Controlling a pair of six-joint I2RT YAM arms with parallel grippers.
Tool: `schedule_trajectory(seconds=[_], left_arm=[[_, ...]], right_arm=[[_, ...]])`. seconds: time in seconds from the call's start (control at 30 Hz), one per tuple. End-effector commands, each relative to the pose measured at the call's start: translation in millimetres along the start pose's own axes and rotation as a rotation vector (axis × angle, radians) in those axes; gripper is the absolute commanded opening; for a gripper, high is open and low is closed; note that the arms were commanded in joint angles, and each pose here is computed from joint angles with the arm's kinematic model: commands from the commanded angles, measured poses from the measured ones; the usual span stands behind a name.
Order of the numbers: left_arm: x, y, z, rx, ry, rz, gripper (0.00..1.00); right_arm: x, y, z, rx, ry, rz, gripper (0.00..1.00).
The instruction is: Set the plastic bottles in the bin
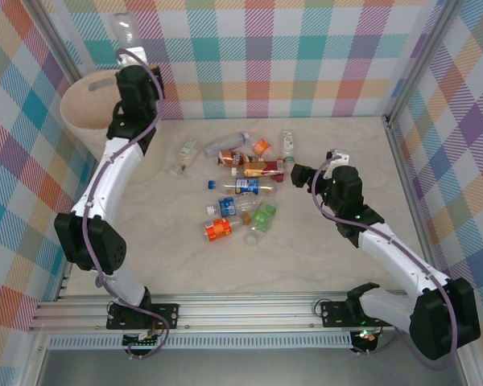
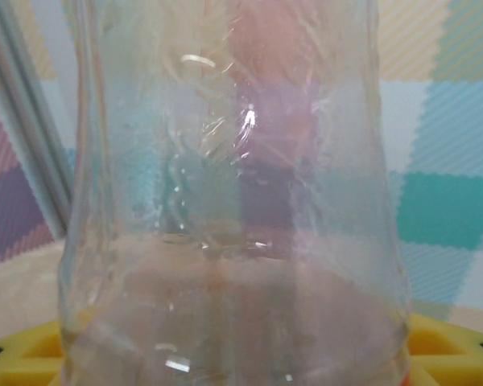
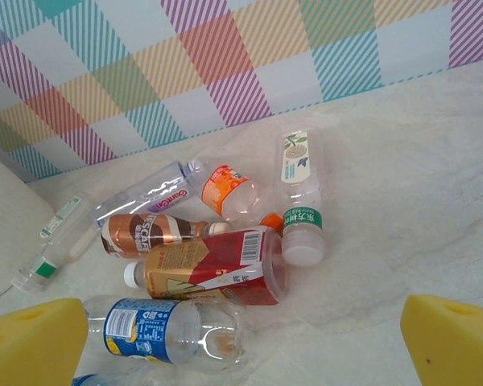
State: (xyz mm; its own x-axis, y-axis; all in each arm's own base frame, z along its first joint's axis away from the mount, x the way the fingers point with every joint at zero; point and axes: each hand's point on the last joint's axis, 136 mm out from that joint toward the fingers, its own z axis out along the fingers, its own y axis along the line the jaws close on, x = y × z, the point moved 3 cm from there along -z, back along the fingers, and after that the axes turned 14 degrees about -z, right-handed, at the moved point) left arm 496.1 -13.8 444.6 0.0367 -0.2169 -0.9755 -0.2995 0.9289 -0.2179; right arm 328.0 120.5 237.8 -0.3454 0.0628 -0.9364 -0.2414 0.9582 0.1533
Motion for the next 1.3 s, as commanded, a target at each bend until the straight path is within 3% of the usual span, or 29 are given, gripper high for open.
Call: schedule_trajectory(seconds=[0.0, 0.17, 0.33, 0.57, 0.97, 1.27], left_arm=[[-40.5, 15.6, 6.9, 0.026, -0.147, -0.046, 0.59], [-39.5, 56.4, 32.4, -0.05, -0.172, -0.065, 0.59], [-22.5, 95.7, 58.1, -0.134, -0.119, -0.121, 0.6], [7.6, 139.7, 82.4, -0.272, -0.053, -0.09, 0.61], [45.8, 181.5, 88.3, -0.532, -0.004, -0.036, 0.69], [50.5, 188.3, 85.3, -0.607, 0.06, -0.088, 0.88]], right_arm=[[0.3, -1.8, -1.9, 0.008, -0.014, 0.003, 1.0], [0.1, 0.2, 2.1, -0.004, -0.01, 0.027, 1.0], [-0.7, 4.8, 6.6, -0.027, 0.0, 0.044, 1.0], [0.5, 6.4, 8.7, -0.037, 0.016, 0.056, 1.0], [2.4, 7.1, 11.6, -0.037, 0.035, 0.064, 1.0], [4.2, 4.6, 10.4, -0.019, 0.054, 0.071, 1.0]])
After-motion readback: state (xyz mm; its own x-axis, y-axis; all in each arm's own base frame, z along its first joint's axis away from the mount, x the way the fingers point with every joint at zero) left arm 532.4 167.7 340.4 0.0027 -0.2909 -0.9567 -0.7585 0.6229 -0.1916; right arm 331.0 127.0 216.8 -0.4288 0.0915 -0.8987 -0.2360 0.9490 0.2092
